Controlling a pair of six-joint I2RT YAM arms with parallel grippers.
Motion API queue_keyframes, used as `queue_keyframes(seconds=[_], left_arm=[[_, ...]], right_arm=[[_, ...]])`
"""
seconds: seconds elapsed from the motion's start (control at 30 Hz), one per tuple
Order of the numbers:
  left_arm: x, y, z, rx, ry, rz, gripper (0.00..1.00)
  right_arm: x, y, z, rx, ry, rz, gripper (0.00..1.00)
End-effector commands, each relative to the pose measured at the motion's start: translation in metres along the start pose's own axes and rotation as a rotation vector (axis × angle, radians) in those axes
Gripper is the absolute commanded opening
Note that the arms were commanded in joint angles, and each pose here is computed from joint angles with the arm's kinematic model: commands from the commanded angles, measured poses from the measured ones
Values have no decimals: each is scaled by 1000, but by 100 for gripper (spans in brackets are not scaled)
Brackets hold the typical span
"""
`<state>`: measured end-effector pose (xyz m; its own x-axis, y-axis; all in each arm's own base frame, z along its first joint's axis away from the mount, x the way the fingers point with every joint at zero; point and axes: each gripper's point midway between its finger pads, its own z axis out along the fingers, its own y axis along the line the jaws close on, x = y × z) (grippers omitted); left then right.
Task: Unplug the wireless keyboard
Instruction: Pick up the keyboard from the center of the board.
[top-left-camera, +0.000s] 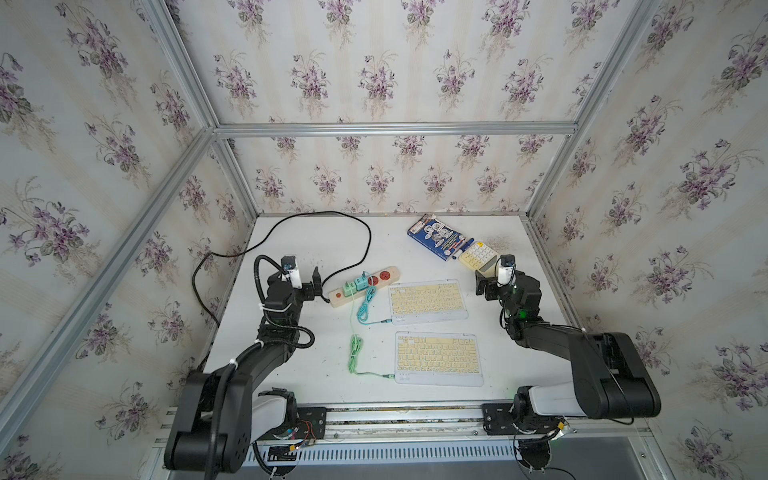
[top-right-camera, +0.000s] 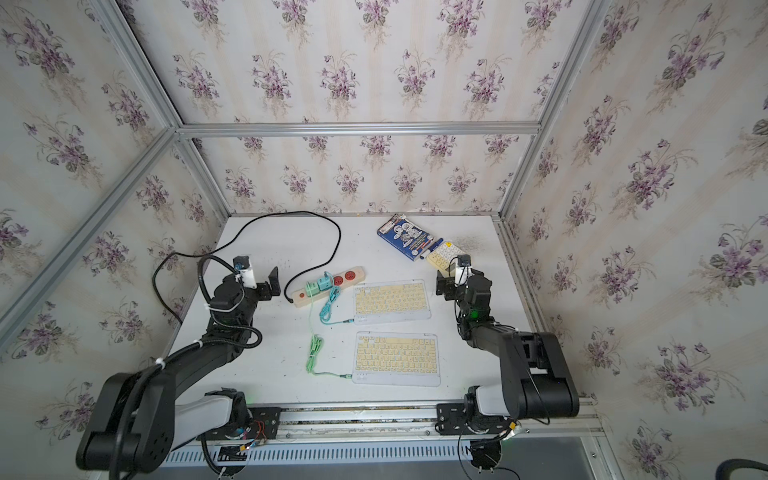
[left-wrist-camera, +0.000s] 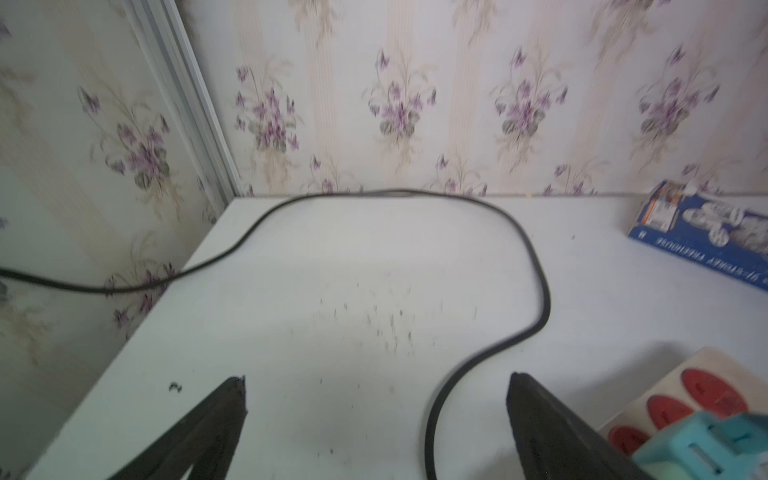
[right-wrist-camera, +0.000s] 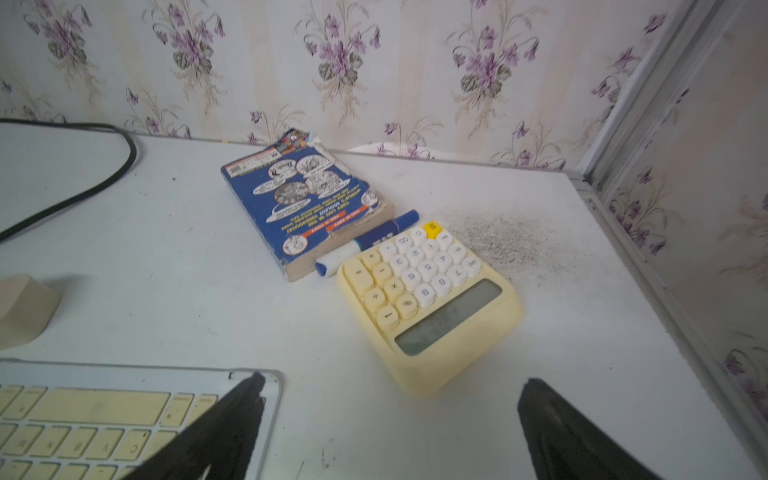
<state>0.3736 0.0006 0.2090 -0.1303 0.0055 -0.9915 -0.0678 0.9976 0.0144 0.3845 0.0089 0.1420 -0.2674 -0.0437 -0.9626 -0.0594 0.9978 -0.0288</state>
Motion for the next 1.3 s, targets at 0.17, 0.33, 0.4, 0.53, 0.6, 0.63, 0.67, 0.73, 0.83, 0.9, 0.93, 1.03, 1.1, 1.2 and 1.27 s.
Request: queue_keyframes(seconds=[0.17, 0.33, 0.4, 0.53, 0.6, 0.63, 0.67, 0.73, 0.83, 0.9, 0.93, 1.03, 1.1, 1.2, 1.27], left_arm=[[-37, -49, -36, 312, 31, -184, 100], [-56, -48, -47, 315, 106, -520, 100], [-76, -74, -60, 501, 115, -488, 100], [-130, -81, -93, 581, 3, -484, 100], [-162, -83, -117, 591, -97, -463, 100], [-177, -88, -130, 616, -148, -420, 100], [-190, -97, -143, 647, -189, -362, 100], [-202, -111, -158, 679, -204, -259, 99], [-202, -135, -177, 762, -203, -114, 99], [-191, -152, -195, 862, -228, 7, 99], [-181, -163, -209, 951, -239, 89, 98], [-141, -179, -240, 1130, -242, 301, 93], [-112, -180, -247, 1172, -184, 399, 93], [-71, -179, -235, 1128, -84, 495, 91], [-43, -188, -233, 1139, -48, 583, 88]], right_arm=[[-35, -43, -91, 259, -58, 512, 100], [-60, 27, -109, -159, -15, 624, 100], [-58, 48, -112, -253, 76, 660, 100], [-35, 98, -122, -333, 261, 557, 100], [-22, 133, -132, -363, 325, 419, 99], [-13, 154, -141, -383, 371, 341, 98], [-4, 171, -151, -405, 410, 274, 97], [14, 187, -161, -401, 463, 205, 93], [44, 204, -173, -464, 548, 204, 79], [64, 205, -180, -478, 603, 199, 79], [74, 202, -184, -471, 627, 189, 79], [96, 202, -196, -487, 664, 131, 80], [111, 205, -205, -501, 696, 75, 80], [130, 207, -211, -504, 743, 53, 80], [134, 210, -216, -525, 741, 63, 80]])
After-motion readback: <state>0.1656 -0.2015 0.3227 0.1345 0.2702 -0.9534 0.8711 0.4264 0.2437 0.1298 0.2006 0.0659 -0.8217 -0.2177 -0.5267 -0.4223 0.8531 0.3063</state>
